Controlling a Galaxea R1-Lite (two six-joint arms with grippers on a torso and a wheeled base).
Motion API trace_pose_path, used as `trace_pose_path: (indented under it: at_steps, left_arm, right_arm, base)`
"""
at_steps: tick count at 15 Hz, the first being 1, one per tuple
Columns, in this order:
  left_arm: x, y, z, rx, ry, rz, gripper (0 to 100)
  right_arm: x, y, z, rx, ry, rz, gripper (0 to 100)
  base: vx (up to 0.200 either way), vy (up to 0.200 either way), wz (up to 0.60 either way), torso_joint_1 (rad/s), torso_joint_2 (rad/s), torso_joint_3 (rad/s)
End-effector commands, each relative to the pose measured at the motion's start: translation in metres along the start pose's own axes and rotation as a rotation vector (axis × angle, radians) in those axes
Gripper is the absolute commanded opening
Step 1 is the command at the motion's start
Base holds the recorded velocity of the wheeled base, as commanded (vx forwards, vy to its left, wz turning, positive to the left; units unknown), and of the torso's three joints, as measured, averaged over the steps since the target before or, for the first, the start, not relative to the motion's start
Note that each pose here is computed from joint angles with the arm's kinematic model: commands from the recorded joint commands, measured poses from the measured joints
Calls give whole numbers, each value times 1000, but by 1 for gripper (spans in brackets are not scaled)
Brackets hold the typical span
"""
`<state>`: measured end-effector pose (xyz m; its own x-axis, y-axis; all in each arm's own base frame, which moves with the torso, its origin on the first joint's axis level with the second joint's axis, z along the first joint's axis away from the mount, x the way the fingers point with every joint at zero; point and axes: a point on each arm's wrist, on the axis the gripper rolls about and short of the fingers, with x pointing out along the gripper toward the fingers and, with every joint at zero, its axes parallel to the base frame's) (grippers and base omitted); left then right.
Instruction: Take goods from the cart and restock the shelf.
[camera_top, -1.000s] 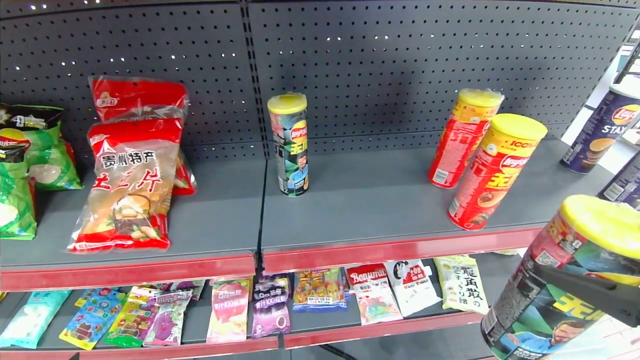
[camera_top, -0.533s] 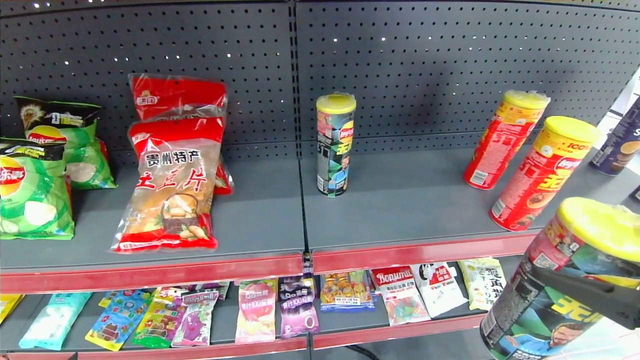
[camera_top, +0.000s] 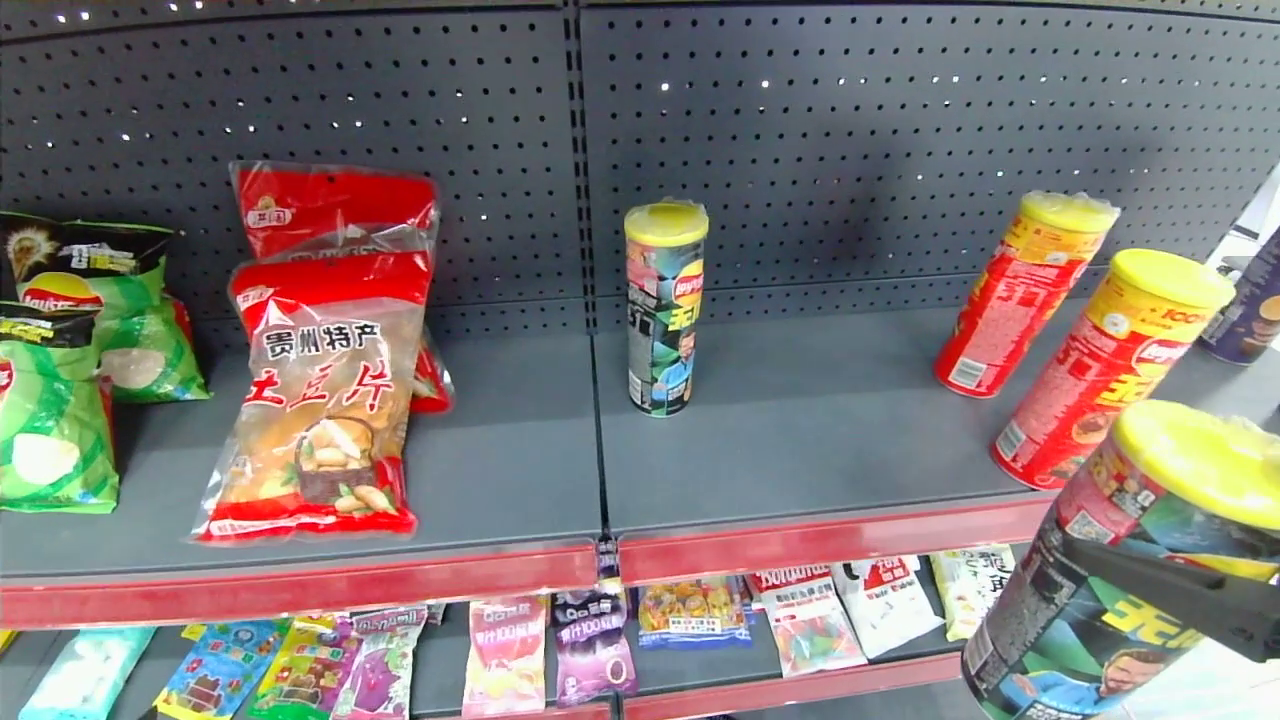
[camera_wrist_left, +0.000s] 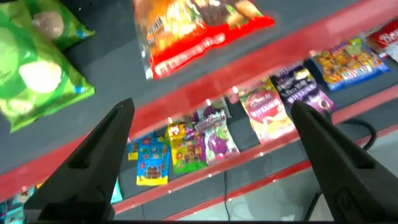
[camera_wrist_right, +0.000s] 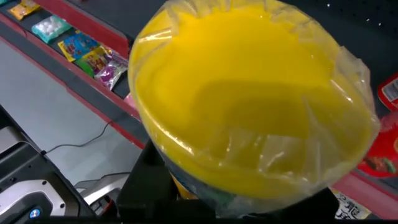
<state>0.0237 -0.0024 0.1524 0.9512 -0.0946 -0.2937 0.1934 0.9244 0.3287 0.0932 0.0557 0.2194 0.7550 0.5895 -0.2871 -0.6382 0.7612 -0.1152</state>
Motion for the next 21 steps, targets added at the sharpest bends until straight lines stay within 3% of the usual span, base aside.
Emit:
trace_pose_path:
  at_steps: [1,5,7,9,10,11,12,13,14,15,17,18,19,21]
  left_arm:
    - [0,0,1,0,1,0,100]
    - [-1,0,2,1,-17,-24,100]
    - [-1,0,6,35,-43,-77,100]
    - [4,2,22,37,-84,-210,100]
    - [13,5,33,34,-68,-258,100]
    - [36,11,59,31,-73,-356,100]
    - [57,14,77,32,-96,-406,100]
    - [57,14,77,32,-96,-406,100]
    - [109,-4,120,20,-139,-614,100]
    - [127,-16,138,-27,-146,-683,100]
    - [174,-44,157,-23,-152,-691,100]
    - [188,-52,160,-18,-173,-676,100]
    - [207,-68,164,-13,-205,-672,100]
    - [227,-88,171,-13,-222,-658,100]
  right_arm:
    - [0,0,1,-1,-3,1,0]
    - [0,0,0,-1,-1,0,0]
    - [0,0,1,-1,-2,4,0]
    - [-3,2,0,-7,-13,17,0]
    - [-4,5,-2,-13,-14,40,0]
    - [-5,8,-3,-20,-16,59,0]
    - [-4,8,-3,-20,-15,59,0]
    - [-4,8,-3,-20,-15,59,0]
    - [-4,7,-1,-20,-16,55,0]
    - [-3,7,-1,-18,-15,53,0]
    - [-3,6,0,-17,-16,45,0]
    - [-4,6,0,-17,-17,43,0]
    - [-5,6,0,-17,-20,35,0]
    - [-5,5,-1,-13,-17,10,0]
  base:
    - [200,0,0,12,2,7]
    - [0,0,0,0,0,0]
    - [0,0,0,0,0,0]
    - [0,0,0,0,0,0]
    - [0,0,0,0,0,0]
    - [0,0,0,0,0,0]
    - [0,0,0,0,0,0]
    - [0,0,0,0,0,0]
    - [0,0,0,0,0,0]
    - [0,0,0,0,0,0]
    - [0,0,0,0,0,0]
    - [0,0,0,0,0,0]
    - [0,0,0,0,0,0]
    - [0,0,0,0,0,0]
